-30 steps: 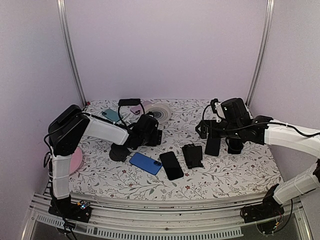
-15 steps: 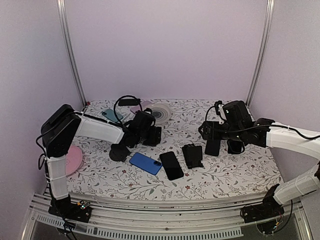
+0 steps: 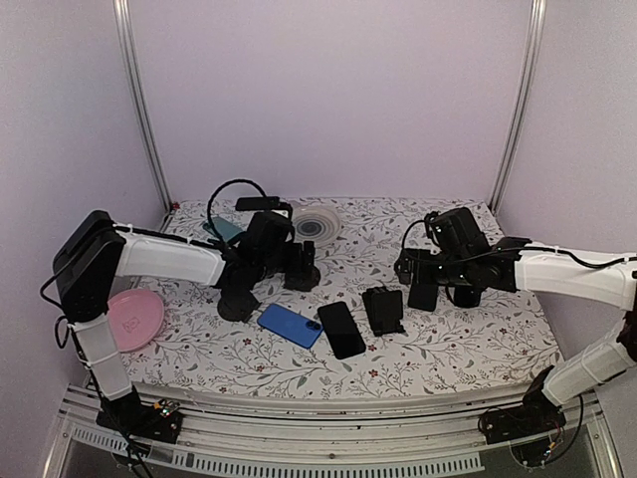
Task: Place the phone on the phone stand
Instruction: Pick up the phone at the center of the board.
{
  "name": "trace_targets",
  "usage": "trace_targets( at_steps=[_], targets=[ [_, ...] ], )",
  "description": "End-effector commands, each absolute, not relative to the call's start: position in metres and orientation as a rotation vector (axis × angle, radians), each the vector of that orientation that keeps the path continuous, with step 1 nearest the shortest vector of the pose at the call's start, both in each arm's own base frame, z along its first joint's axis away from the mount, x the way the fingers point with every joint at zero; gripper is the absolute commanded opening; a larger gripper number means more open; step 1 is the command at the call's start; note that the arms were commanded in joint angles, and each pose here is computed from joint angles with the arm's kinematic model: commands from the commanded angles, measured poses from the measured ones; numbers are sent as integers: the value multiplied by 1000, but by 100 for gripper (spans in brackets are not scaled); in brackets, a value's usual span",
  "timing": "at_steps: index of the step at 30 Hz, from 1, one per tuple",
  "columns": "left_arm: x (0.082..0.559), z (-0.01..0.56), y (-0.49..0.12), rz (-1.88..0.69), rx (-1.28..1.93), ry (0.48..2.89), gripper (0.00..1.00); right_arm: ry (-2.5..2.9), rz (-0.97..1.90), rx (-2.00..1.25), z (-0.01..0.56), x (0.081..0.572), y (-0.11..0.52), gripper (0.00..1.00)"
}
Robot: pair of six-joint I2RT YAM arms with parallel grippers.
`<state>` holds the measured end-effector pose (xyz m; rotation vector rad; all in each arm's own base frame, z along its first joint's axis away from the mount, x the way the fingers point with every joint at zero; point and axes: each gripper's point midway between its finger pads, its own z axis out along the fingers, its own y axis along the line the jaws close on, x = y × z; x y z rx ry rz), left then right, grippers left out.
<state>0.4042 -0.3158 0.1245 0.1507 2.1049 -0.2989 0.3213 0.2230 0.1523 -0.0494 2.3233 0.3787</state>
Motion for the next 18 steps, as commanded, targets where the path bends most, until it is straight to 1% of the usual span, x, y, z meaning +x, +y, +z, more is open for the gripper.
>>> trace_targets(
  at_steps=[1,13,17,18],
  targets=[
    [394,144,-314,-343,134,2070,97,2343,324,49,146,332,216,99],
    [379,168,-299,-354,109,2033,97,2396,234,278,120,357,201,100],
    [376,170,-295,-351,104,2029,97,2422,206,328,109,368,198,97],
    [376,170,-294,-352,102,2029,97,2429,194,339,105,371,197,94]
  ],
)
